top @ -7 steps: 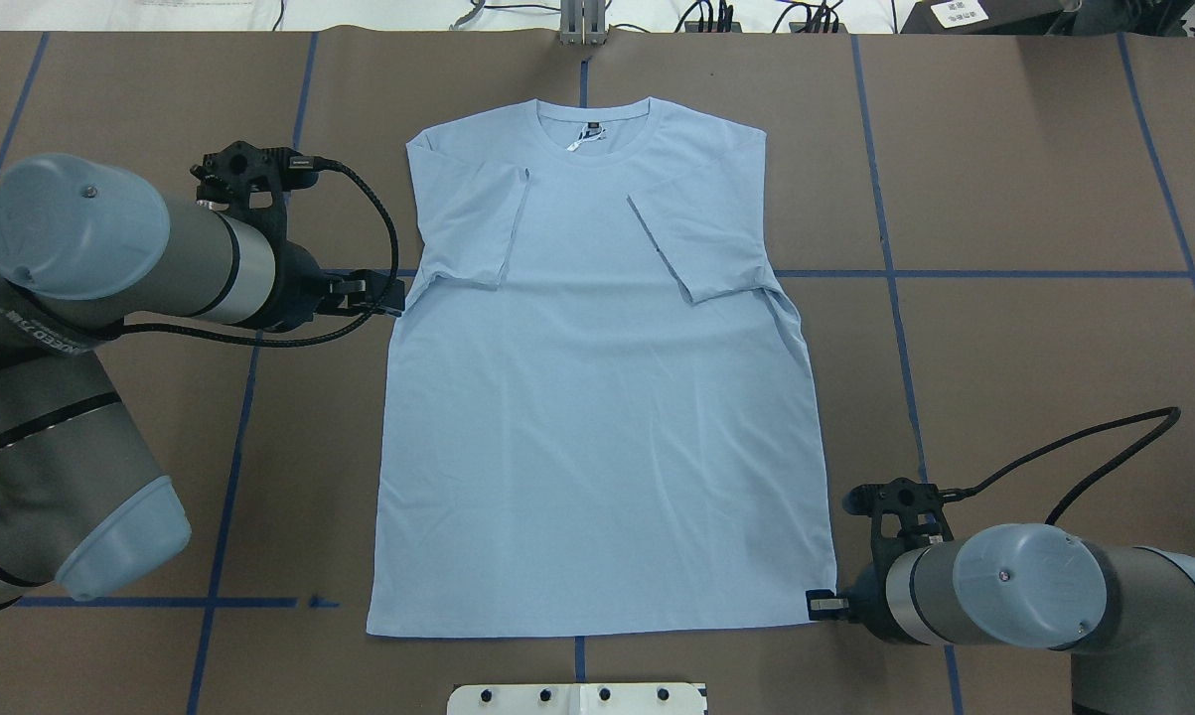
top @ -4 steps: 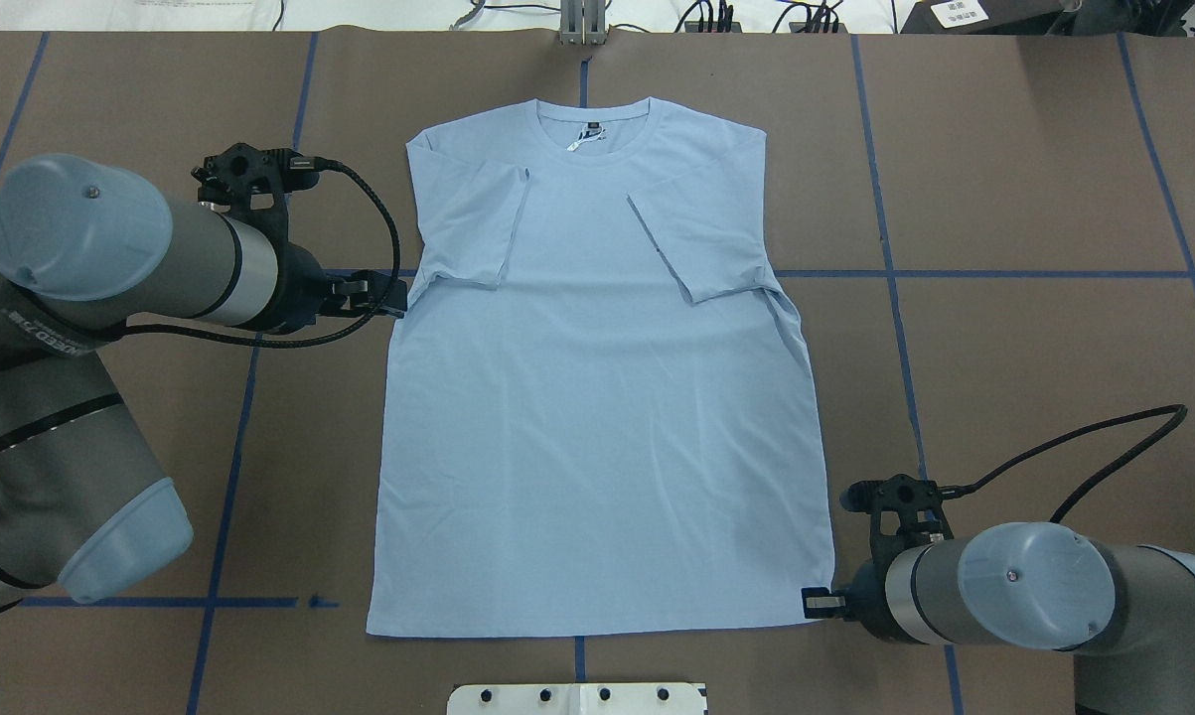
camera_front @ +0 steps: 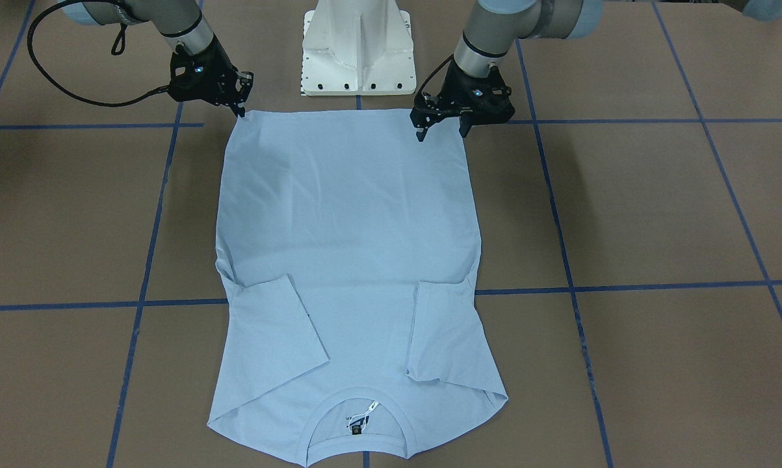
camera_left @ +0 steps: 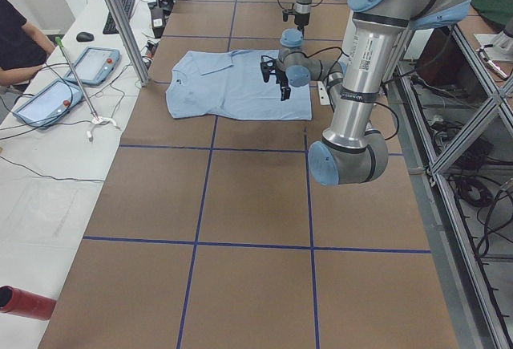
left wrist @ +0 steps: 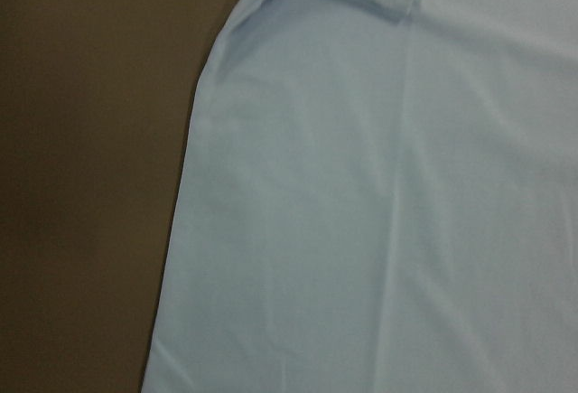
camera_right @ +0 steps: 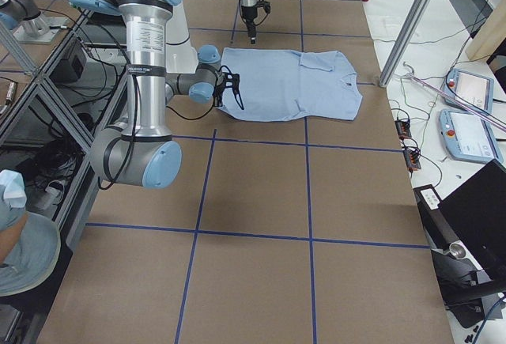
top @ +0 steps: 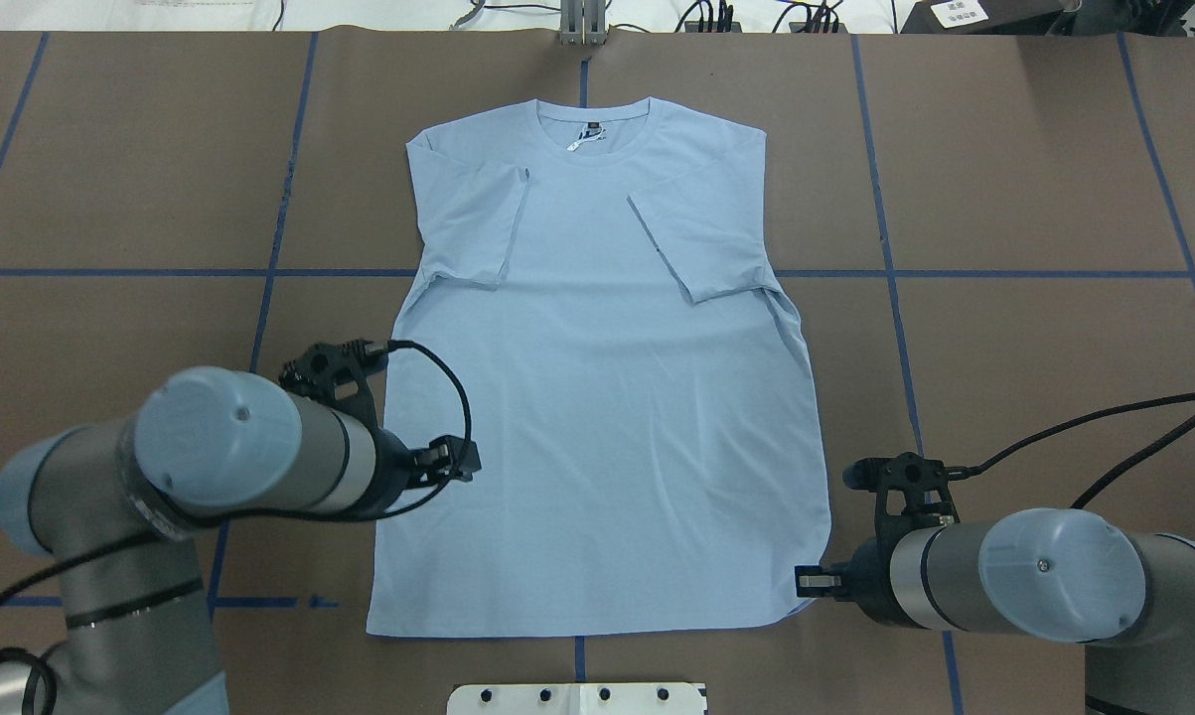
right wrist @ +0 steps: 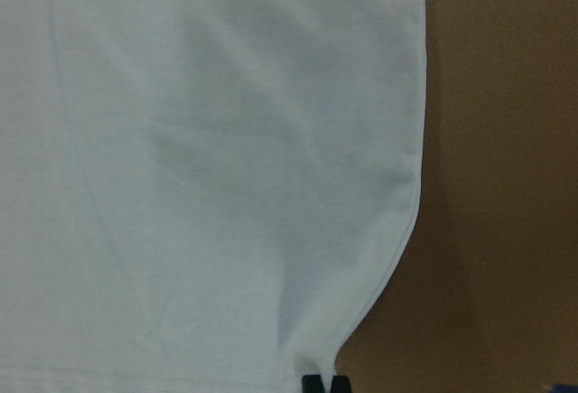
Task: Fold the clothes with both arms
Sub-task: 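Move the left gripper down to the other hem corner nearest the robot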
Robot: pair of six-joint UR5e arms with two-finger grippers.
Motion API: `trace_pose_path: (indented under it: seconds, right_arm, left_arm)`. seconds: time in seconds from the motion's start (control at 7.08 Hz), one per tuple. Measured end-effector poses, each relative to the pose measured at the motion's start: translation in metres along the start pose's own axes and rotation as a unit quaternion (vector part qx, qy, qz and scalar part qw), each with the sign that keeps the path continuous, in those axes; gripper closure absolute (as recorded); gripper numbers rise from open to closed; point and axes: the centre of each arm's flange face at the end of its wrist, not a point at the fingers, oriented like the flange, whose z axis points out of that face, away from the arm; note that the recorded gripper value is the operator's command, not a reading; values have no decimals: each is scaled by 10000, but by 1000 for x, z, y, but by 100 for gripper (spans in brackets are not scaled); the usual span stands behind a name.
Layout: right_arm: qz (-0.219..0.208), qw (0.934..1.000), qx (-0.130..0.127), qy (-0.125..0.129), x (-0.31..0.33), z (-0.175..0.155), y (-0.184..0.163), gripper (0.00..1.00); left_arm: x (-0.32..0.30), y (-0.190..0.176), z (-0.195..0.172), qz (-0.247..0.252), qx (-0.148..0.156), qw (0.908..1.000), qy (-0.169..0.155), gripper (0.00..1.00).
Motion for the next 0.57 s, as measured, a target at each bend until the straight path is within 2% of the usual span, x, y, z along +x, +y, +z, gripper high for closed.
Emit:
trace_pose_path:
  seconds: [0.28,0.57]
  right_arm:
    - [54,9999,83,-56,0,-8,-9,100]
    - [86,9999,124,-75,0,-11,-14,100]
  left_arm:
    - [-18,52,32,-465,11,9976,-521,1]
    - [-38,65,43,-581,108,9949,-819,2]
